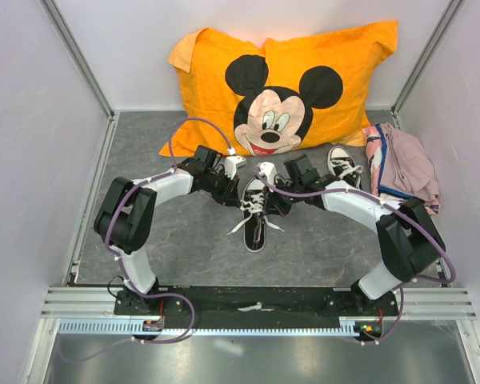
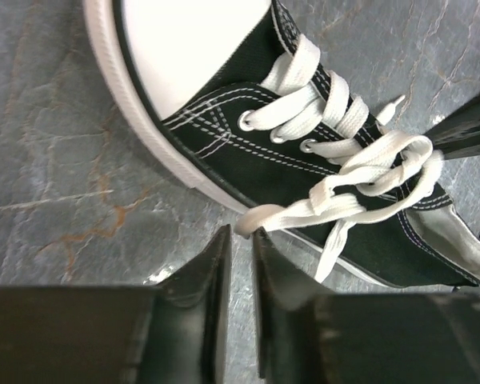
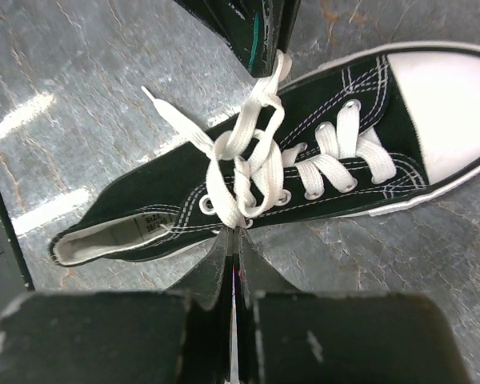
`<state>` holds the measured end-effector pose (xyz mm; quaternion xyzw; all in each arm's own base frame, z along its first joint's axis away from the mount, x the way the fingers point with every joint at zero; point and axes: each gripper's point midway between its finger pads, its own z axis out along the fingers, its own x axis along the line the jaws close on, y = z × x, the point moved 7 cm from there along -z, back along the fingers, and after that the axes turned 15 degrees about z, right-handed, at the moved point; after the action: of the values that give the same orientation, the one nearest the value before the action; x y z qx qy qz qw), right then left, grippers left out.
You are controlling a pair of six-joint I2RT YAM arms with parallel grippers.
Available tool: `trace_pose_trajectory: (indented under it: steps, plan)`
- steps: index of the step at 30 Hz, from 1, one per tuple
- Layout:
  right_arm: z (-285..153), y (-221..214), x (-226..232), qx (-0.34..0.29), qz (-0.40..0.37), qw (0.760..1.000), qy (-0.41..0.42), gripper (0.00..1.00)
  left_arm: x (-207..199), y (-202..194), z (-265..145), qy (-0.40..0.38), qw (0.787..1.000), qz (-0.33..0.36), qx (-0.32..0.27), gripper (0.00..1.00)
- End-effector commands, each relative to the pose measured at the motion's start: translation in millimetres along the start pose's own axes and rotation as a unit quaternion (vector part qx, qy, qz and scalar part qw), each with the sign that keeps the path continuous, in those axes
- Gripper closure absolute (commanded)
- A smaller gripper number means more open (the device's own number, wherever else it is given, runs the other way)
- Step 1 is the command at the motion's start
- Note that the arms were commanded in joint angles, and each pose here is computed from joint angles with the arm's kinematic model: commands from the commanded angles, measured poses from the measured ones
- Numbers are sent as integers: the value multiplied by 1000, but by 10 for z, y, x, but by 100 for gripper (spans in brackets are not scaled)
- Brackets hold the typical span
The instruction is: Tie the shoes
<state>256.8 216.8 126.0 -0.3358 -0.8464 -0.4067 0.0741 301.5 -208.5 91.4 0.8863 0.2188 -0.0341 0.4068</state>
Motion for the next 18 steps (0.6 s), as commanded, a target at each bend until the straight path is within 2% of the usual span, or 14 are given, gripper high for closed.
trace_pose_trajectory:
  steps: [1, 4, 11, 14, 15, 18]
  plan:
    - [-152, 128, 122, -34, -8, 999, 10, 100, -29, 198, -217, 9, 998, 11, -55, 66]
    - [-189, 134, 126, -38, 4, 999, 9, 100, -44, 194, -308, 19, 997, 10, -69, 57]
    - [-225, 207, 189, -49, 31, 998, 20, 100, -183, 61, -551, 43, 992, 31, -119, 50]
    - [-215, 226, 220, -51, 52, 997, 27, 100, -277, 63, -641, 50, 982, 75, -167, 42]
    - [-213, 233, 228, -52, 59, 996, 32, 100, -327, 183, -727, 59, 972, 111, -200, 39]
    - [-197, 256, 247, -59, 79, 994, 39, 100, -410, 185, -724, 54, 967, 129, -211, 36]
